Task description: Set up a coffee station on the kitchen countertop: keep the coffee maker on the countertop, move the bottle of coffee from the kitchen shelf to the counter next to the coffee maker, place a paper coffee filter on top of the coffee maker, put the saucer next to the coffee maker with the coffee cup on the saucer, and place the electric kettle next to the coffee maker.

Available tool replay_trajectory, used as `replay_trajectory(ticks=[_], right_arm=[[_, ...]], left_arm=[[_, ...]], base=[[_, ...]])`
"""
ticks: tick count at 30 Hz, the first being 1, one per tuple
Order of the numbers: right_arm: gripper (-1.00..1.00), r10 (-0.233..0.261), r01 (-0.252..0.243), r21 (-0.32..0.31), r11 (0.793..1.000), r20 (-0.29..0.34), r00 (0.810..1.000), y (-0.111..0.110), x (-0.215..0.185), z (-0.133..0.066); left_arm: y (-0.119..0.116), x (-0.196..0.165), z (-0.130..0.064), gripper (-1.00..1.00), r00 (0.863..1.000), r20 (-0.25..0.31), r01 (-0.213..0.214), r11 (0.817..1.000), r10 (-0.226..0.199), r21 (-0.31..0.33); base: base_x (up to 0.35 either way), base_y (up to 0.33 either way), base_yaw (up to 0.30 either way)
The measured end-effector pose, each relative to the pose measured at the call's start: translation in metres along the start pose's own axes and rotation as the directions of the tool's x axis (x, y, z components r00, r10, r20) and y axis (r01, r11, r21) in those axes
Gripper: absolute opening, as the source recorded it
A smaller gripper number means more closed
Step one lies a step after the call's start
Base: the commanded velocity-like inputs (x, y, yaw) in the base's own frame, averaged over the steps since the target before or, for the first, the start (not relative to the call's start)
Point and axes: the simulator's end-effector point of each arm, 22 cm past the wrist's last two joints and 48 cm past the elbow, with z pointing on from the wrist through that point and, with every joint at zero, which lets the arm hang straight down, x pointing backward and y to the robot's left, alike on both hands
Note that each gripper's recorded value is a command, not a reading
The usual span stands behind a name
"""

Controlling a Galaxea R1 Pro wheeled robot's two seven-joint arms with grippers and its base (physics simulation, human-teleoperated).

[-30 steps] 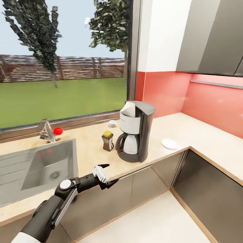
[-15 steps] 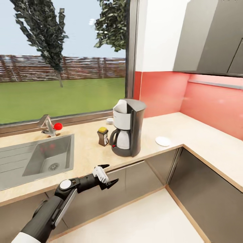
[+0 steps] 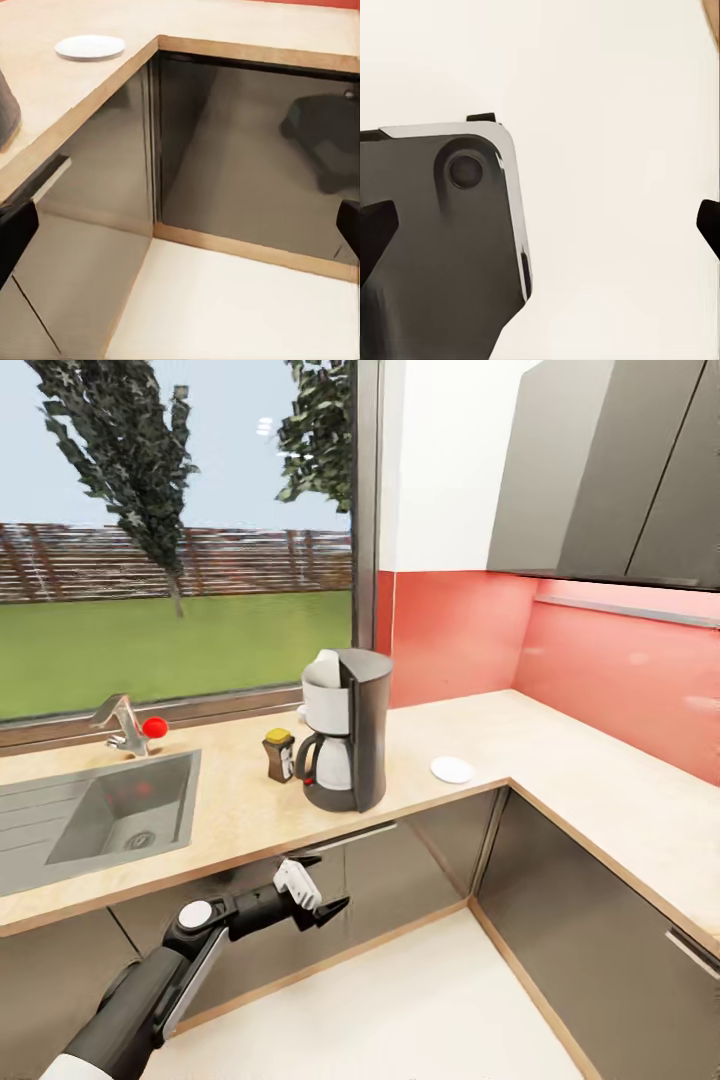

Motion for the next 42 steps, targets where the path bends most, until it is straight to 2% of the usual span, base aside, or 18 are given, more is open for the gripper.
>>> replay_trajectory(ticks=[5, 11, 14, 19, 22, 26, 28, 29, 30, 33, 36, 38, 42], right_arm=[[1.00, 0.000, 0.000, -0.001, 1.000, -0.001, 1.000, 0.001, 0.001, 0.000], [1.00, -0.001, 0.001, -0.004, 1.000, -0.002, 1.000, 0.002, 0.001, 0.000], [1.00, -0.001, 0.001, -0.008, 1.000, -0.003, 1.000, 0.005, 0.001, 0.000], [1.00, -0.002, 0.002, -0.013, 1.000, -0.003, 1.000, 0.008, 0.002, 0.000], [1.00, -0.002, 0.002, -0.016, 1.000, -0.005, 1.000, 0.009, 0.002, 0.000], [1.00, 0.000, 0.000, -0.018, 1.000, -0.005, 1.000, 0.011, 0.002, -0.001], [1.00, 0.000, -0.001, -0.019, 1.000, -0.005, 1.000, 0.012, 0.002, -0.001], [1.00, 0.001, -0.001, -0.019, 1.000, -0.006, 1.000, 0.012, 0.002, -0.001], [1.00, 0.001, -0.001, -0.019, 1.000, -0.006, 1.000, 0.012, 0.002, -0.001], [1.00, 0.001, -0.001, -0.018, 1.000, -0.004, 1.000, 0.011, 0.002, -0.001], [1.00, 0.001, -0.001, -0.018, 1.000, -0.003, 1.000, 0.011, 0.002, -0.001], [1.00, 0.003, -0.002, -0.016, 1.000, 0.007, 1.000, 0.011, -0.003, 0.000], [1.00, 0.013, -0.012, -0.032, 0.999, 0.026, 1.000, 0.025, -0.012, -0.001]], left_arm=[[-0.004, 0.040, -0.002, 1.00, 0.997, -0.054, 0.059, 0.998, -0.059, -0.016], [-0.010, 0.096, -0.002, 1.00, 0.984, -0.111, 0.136, 0.989, -0.142, -0.059], [-0.012, 0.123, 0.005, 1.00, 0.971, -0.135, 0.180, 0.977, -0.195, -0.114], [-0.013, 0.146, 0.016, 1.00, 0.953, -0.154, 0.225, 0.951, -0.260, -0.210], [-0.011, 0.165, 0.014, 1.00, 0.939, -0.181, 0.242, 0.936, -0.292, -0.256], [-0.013, 0.186, 0.009, 1.00, 0.922, -0.213, 0.259, 0.925, -0.323, -0.278], [-0.014, 0.203, 0.003, 1.00, 0.907, -0.241, 0.271, 0.916, -0.346, -0.296], [-0.016, 0.231, -0.007, 1.00, 0.878, -0.285, 0.283, 0.898, -0.384, -0.339], [-0.018, 0.248, -0.013, 1.00, 0.860, -0.310, 0.287, 0.886, -0.406, -0.365], [-0.014, 0.267, -0.023, 1.00, 0.838, -0.334, 0.276, 0.864, -0.431, -0.421], [-0.014, 0.272, -0.026, 1.00, 0.830, -0.345, 0.273, 0.858, -0.439, -0.436], [-0.015, 0.276, -0.028, 1.00, 0.818, -0.360, 0.276, 0.855, -0.449, -0.440], [-0.023, 0.287, -0.033, 1.00, 0.768, -0.415, 0.295, 0.845, -0.487, -0.446]], base=[[-0.007, -0.204, 0.127], [-0.001, -0.114, 0.260], [0.000, -0.017, 0.274], [0.000, -0.004, 0.275], [0.000, -0.001, 0.276], [0.000, 0.000, 0.276], [0.000, 0.000, 0.276], [0.000, 0.000, 0.276], [0.000, 0.000, 0.276], [0.000, 0.000, 0.170], [0.000, 0.000, 0.040], [0.000, 0.000, 0.013], [0.000, 0.000, 0.004]])
